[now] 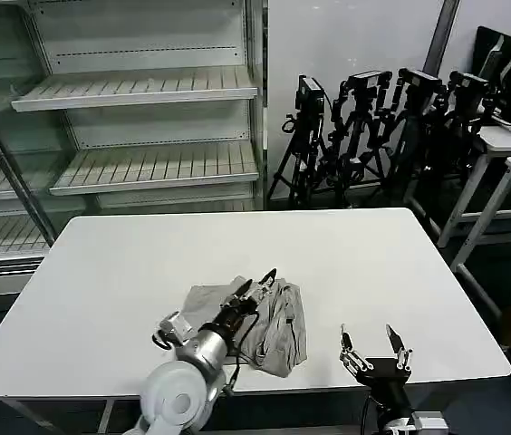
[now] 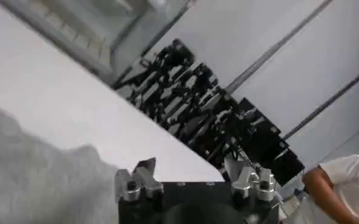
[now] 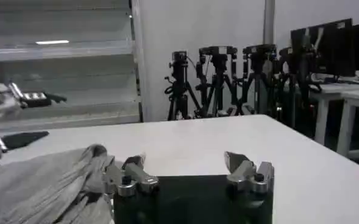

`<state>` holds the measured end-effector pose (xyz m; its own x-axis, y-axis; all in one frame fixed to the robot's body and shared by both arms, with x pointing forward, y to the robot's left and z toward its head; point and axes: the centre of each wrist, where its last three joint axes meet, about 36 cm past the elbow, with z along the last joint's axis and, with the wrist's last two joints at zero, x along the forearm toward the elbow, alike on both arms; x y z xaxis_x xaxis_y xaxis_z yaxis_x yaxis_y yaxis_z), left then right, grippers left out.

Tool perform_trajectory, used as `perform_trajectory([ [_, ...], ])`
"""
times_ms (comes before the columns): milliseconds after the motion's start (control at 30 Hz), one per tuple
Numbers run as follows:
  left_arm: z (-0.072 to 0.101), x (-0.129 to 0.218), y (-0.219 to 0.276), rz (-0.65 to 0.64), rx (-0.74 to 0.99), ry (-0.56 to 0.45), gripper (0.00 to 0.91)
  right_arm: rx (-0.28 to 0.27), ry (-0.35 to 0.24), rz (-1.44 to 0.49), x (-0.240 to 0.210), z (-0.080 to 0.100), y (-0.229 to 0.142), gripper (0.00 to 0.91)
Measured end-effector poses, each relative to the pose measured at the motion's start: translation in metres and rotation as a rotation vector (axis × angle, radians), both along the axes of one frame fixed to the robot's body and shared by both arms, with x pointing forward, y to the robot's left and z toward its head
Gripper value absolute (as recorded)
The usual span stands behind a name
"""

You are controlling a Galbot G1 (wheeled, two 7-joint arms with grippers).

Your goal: Fold and organize the clothes.

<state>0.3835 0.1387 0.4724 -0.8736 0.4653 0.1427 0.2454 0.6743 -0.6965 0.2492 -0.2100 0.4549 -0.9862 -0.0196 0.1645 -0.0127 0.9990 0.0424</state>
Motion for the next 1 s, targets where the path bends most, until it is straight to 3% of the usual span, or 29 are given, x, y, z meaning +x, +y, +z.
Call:
perform_trajectory([
  [233, 0.007, -0.014, 0.043, 0.052, 0.133, -0.038, 0.907, -0.005, 0.009, 0.024, 0.004, -0.005, 0.002, 0.907],
  [567, 0.003, -0.024, 0.117, 0.066, 0.315, 0.09, 0.907, -0.024, 0.024, 0.044, 0.006, -0.009, -0.001, 0.907],
  [1000, -0.007, -0.023, 0.144, -0.011, 0.278, 0.222, 0.907, -0.046, 0.042, 0.041, 0.002, -0.01, -0.006, 0.907],
])
